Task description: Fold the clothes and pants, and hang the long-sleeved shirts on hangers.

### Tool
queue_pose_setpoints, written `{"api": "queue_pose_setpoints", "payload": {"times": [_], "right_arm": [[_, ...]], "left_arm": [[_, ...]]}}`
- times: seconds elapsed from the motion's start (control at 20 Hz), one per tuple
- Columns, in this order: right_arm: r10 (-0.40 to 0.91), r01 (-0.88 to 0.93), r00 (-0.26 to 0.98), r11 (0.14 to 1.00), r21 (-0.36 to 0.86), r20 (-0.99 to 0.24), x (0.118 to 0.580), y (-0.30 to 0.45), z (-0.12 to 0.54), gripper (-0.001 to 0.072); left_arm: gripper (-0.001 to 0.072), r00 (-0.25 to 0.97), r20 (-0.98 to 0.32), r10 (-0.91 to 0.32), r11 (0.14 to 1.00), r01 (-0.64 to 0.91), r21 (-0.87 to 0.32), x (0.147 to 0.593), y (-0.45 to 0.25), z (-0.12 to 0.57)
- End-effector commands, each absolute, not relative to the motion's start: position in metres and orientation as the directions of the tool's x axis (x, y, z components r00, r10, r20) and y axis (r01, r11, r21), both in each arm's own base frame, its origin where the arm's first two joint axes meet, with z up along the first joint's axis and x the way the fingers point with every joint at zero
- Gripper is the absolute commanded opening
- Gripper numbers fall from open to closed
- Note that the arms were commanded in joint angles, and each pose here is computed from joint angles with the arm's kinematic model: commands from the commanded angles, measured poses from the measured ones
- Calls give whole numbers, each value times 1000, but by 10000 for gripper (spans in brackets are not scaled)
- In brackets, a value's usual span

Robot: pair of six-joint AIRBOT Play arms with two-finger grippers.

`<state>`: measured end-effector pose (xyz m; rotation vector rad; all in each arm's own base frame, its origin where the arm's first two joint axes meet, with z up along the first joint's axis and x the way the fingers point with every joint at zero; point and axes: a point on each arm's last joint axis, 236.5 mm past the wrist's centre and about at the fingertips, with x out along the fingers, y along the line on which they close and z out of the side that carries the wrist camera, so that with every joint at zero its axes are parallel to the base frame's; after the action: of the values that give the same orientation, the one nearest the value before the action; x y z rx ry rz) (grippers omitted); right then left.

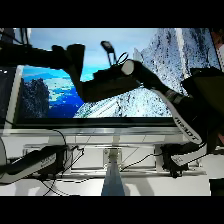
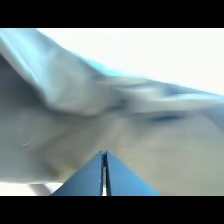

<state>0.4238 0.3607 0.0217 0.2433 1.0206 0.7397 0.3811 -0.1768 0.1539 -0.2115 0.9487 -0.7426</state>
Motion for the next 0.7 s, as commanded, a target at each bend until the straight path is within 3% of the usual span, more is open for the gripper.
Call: {"api": "queue_pose_setpoints", "payload": {"times": [0.0,0.1,0.25,0.3,0.35,0.4,0.55,0.65], "right_arm": [[579,-324,398,814,481,-712,471,262,35,8],[543,-251,444,839,482,-713,488,212,44,8],[499,-159,464,860,485,-732,497,154,45,8],[481,-134,465,868,478,-743,498,137,42,9],[452,-117,469,883,454,-759,499,121,38,9],[407,-105,472,906,409,-782,501,102,33,9],[258,-76,464,965,252,-847,502,49,10,8],[246,-34,420,966,255,-874,497,32,-12,8]], "left_arm": [[14,379,-540,-751,658,499,-564,415,-265,138],[14,423,-441,-792,607,460,-648,434,-322,129],[30,500,-391,-773,608,404,-684,448,-380,99],[215,498,-401,-769,615,404,-677,443,-395,85],[519,481,-414,-773,615,407,-675,437,-406,75],[720,464,-424,-778,614,415,-671,431,-414,68],[720,465,-423,-778,622,473,-624,430,-412,71],[720,468,-417,-779,624,507,-595,434,-402,79]]}}
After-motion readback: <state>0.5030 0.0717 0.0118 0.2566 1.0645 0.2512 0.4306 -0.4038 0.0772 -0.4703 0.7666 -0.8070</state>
